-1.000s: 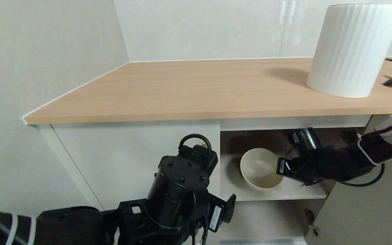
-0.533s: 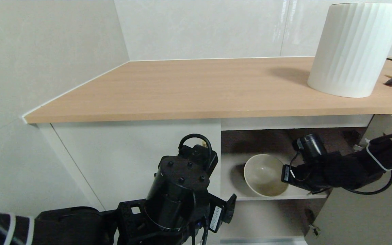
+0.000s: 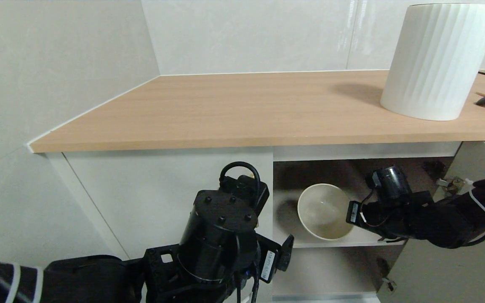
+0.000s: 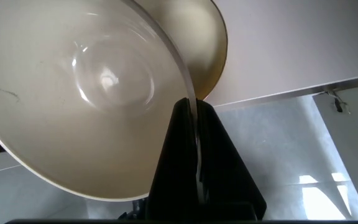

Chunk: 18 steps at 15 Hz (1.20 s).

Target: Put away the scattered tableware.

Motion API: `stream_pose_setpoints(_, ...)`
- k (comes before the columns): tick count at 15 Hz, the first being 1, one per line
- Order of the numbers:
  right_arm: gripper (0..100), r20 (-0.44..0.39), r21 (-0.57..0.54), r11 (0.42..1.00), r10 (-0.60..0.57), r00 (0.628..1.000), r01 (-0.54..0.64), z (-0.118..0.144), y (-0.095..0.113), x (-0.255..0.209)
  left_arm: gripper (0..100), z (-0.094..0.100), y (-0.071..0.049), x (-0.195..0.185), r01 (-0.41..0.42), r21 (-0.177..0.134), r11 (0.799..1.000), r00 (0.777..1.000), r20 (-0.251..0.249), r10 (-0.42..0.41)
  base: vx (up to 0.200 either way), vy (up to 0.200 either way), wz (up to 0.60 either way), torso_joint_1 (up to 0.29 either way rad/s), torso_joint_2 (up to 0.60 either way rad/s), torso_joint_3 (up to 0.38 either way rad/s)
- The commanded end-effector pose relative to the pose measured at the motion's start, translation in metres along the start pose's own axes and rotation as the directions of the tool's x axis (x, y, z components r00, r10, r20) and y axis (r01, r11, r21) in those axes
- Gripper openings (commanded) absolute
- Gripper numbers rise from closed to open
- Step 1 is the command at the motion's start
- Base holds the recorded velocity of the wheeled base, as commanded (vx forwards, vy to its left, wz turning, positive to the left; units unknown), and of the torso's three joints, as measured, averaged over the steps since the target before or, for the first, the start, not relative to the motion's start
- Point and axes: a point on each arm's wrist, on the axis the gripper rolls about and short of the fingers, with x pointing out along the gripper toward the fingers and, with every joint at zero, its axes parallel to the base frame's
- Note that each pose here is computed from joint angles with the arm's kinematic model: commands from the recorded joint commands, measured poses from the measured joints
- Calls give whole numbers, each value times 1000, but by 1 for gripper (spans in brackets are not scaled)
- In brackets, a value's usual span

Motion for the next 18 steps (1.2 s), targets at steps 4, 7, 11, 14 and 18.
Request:
stream_pose_setpoints(4, 0, 9, 1, 1000, 6, 1000, -6, 2, 1, -3, 100, 0, 0, 1, 0, -2, 1000, 1000, 1, 0, -150, 0, 0, 4, 2, 2)
stream_pose_setpoints(7, 0, 15, 3, 1000, 3, 1000, -3, 3, 1, -2, 100, 0, 0, 1, 0, -2, 1000, 1000, 0, 0, 0, 0, 0, 0, 0, 0)
stream_pose_setpoints(11, 0, 56, 32, 999, -24, 998, 22, 7, -3, 16, 100, 0, 0, 0, 0, -1, 1000, 1000, 1, 0, 0, 0, 0, 0, 0, 0)
stream_pose_setpoints(14, 0, 64, 53, 998, -39, 997, 36, 13, -7, 27, 100, 0, 0, 0, 0, -1, 1000, 1000, 1, 0, 0, 0, 0, 0, 0, 0)
stream_pose_setpoints(18, 0, 54, 61, 996, -61, 997, 58, 14, -10, 46, 100, 0, 0, 0, 0, -2, 1000, 1000, 4, 0, 0, 0, 0, 0, 0, 0)
